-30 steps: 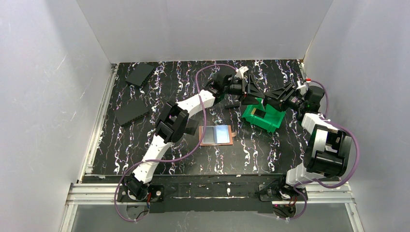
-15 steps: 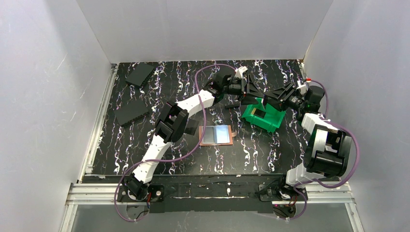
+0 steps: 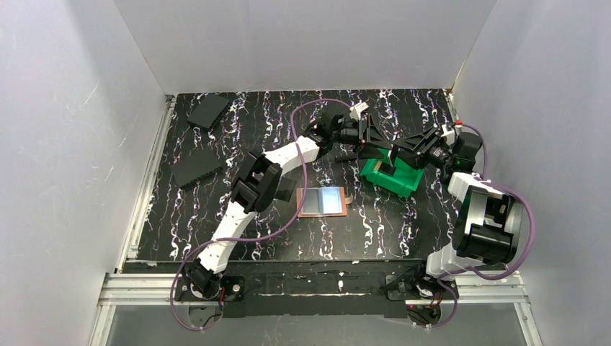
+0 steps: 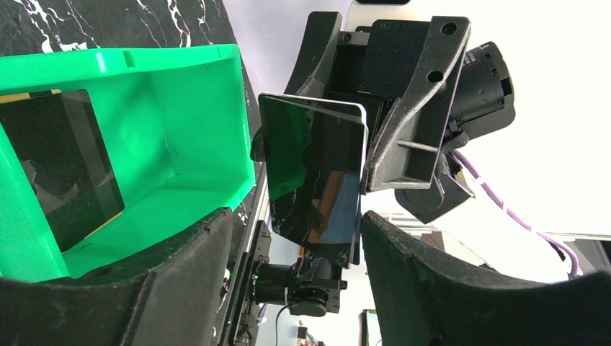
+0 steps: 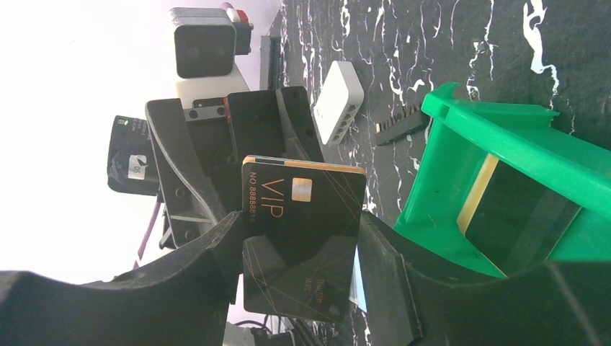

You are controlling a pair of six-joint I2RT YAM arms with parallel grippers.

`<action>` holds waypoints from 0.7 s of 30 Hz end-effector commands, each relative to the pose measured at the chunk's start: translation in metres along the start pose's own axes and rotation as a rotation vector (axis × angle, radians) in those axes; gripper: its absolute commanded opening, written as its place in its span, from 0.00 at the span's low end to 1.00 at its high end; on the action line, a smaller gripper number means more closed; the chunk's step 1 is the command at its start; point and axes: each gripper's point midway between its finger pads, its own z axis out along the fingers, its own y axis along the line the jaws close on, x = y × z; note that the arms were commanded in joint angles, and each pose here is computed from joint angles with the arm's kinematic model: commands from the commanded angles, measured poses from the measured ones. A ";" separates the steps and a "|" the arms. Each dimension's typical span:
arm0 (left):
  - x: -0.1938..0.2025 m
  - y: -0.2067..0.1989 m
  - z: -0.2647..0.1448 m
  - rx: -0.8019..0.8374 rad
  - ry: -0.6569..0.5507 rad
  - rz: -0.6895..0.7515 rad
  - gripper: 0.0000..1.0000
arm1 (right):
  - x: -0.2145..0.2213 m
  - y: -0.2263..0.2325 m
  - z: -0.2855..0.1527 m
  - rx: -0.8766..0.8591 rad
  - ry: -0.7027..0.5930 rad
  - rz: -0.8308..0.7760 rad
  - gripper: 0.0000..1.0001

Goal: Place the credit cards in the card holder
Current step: Pick up the credit card from the storage box.

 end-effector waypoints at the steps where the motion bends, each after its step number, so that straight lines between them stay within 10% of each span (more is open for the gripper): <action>1: -0.003 -0.026 -0.008 0.045 0.005 0.039 0.65 | -0.007 0.025 -0.007 -0.081 -0.023 -0.063 0.01; 21: -0.009 -0.005 0.001 0.051 -0.011 -0.018 0.62 | -0.009 -0.002 -0.009 0.020 -0.023 -0.034 0.01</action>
